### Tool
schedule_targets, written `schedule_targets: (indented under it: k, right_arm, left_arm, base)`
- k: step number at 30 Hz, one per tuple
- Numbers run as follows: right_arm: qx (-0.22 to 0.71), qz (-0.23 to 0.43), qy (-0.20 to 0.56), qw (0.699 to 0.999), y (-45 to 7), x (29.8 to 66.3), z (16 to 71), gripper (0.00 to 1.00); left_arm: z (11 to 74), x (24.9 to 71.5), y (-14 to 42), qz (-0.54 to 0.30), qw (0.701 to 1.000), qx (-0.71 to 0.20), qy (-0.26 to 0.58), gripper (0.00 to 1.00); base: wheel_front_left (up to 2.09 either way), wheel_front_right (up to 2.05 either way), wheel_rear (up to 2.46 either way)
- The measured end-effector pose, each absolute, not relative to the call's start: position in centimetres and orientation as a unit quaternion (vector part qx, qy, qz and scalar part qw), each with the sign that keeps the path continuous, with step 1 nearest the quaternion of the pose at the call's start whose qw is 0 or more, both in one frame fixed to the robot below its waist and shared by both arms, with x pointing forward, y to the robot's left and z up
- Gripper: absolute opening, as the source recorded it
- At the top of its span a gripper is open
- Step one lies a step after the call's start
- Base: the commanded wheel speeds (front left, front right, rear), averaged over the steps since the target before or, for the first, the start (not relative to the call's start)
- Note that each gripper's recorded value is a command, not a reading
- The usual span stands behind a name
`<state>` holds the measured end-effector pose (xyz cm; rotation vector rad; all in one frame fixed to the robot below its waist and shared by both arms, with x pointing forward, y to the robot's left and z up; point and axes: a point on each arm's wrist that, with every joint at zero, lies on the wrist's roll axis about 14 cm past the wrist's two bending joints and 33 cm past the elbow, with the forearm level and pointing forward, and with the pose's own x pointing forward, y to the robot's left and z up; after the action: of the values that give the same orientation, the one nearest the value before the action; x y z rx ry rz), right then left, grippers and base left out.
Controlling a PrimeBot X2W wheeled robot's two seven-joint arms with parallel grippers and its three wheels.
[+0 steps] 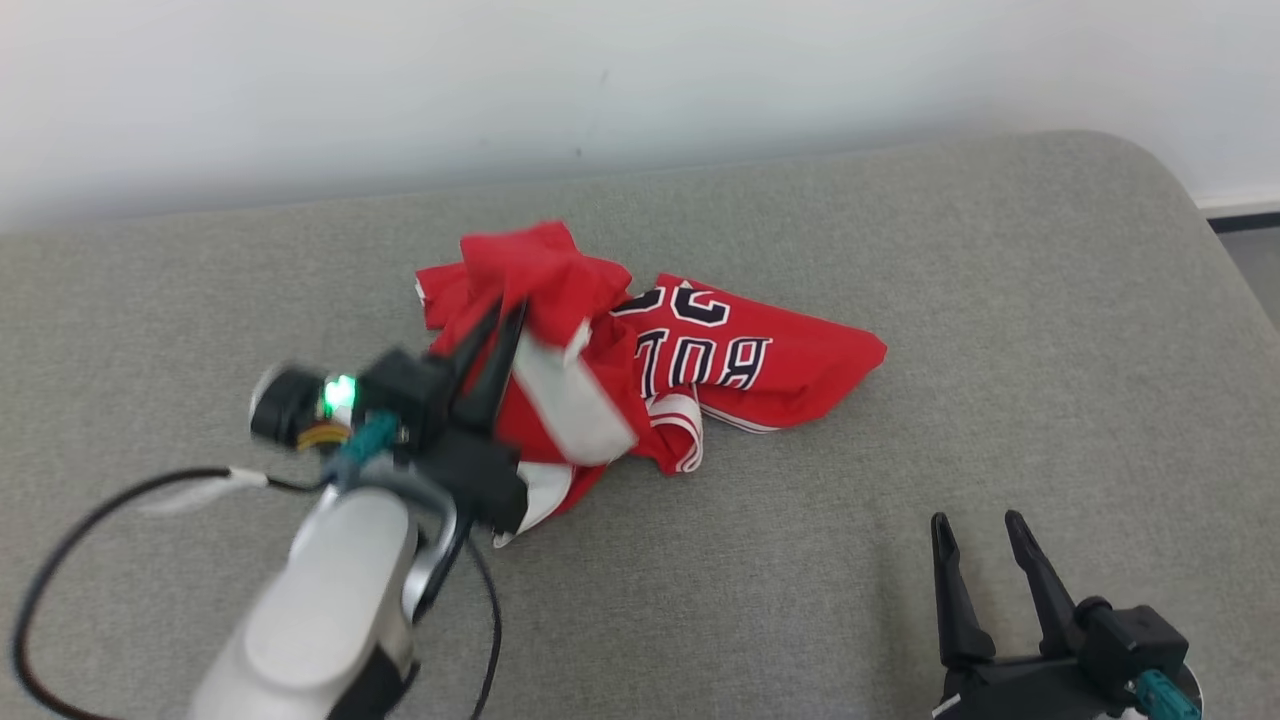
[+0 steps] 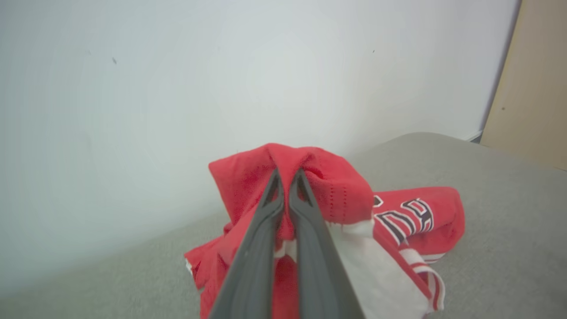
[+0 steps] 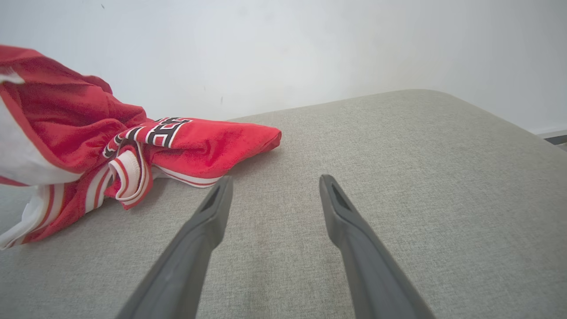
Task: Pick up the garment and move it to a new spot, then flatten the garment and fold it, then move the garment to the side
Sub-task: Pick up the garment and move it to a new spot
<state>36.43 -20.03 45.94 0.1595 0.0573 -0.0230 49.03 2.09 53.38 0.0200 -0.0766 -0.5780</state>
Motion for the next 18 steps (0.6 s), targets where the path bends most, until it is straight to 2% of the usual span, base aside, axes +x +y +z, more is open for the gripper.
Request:
schedule_targets:
  k: [4, 8, 13, 18]
  right_arm:
    - [0.083, -0.004, 0.030, 0.996, -19.5, 36.1, 45.9, 1.00]
    - [0.088, 0.004, 0.022, 0.996, -18.9, 36.0, 46.4, 1.00]
    - [0.093, 0.013, 0.020, 0.995, -18.3, 35.6, 46.6, 1.00]
    - [0.097, 0.006, 0.017, 0.995, -18.7, 35.2, 46.7, 1.00]
  left_arm:
    - [62.2, 49.4, 0.7, -0.311, 0.938, 0.026, -0.150, 0.00]
    - [70.2, 48.5, -0.4, -0.331, 0.914, 0.050, -0.228, 0.00]
    - [77.0, 47.1, -0.5, -0.336, 0.894, 0.067, -0.288, 0.00]
    - [80.2, 46.9, -0.5, -0.335, 0.886, 0.063, -0.314, 0.00]
  base:
    - [0.00, 0.00, 0.00]
    - [0.00, 0.00, 0.00]
    - [0.00, 0.00, 0.00]
    - [0.00, 0.00, 0.00]
